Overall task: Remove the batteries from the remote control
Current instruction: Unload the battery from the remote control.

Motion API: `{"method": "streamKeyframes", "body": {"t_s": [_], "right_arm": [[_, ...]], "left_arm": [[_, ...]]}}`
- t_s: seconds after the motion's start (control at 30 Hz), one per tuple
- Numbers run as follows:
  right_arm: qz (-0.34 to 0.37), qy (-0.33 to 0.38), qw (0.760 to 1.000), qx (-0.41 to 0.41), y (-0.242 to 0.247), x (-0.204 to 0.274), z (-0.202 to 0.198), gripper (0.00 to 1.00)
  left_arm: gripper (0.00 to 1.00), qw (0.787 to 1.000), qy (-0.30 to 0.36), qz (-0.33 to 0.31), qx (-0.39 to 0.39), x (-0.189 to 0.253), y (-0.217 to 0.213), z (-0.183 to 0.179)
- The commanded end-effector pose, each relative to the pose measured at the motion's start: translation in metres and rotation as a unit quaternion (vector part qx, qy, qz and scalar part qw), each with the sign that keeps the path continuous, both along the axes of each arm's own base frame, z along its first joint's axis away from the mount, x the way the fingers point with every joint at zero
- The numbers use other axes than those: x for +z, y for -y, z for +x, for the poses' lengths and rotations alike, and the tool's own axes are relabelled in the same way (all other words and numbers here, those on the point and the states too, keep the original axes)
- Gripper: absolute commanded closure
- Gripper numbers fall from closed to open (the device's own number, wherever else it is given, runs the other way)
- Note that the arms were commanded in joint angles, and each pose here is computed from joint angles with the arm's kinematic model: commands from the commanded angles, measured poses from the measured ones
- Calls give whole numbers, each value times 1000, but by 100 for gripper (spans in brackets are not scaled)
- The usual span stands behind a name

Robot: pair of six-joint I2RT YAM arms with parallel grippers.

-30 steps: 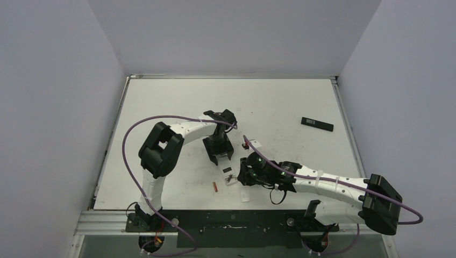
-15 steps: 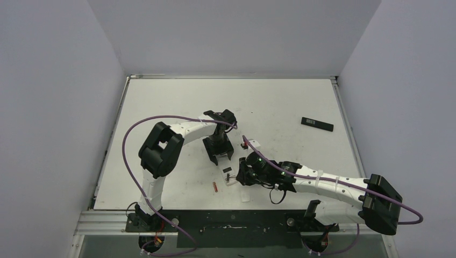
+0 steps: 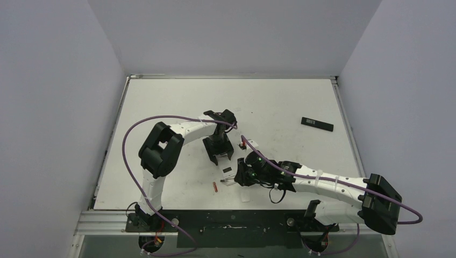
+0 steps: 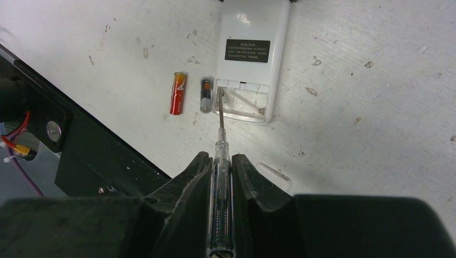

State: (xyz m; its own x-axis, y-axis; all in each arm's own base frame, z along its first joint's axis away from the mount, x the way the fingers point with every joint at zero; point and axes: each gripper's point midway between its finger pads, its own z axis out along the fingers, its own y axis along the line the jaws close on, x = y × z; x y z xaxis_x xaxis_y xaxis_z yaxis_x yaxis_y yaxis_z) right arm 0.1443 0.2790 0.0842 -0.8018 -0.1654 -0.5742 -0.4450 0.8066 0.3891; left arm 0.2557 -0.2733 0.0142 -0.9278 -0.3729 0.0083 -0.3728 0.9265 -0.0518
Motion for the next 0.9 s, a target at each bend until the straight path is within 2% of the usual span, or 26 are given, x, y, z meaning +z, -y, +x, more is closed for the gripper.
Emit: {"method": "streamKeyframes", "body": {"t_s": [0.0, 0.4, 0.67, 0.87], "right_arm": [[32, 18, 999, 10, -18, 23, 10, 95], [14, 28, 999, -4, -9, 28, 14, 95], [11, 94, 993, -73, 20, 59, 33, 95], [-5, 134, 978, -160, 60, 73, 47, 95]], "left_arm": [[100, 1000, 13, 26, 3, -16, -7, 5], [100, 1000, 14, 25, 4, -16, -8, 5], [99, 998, 45, 36, 5, -6, -15, 11], [100, 996, 44, 72, 19, -3, -35, 12]]}}
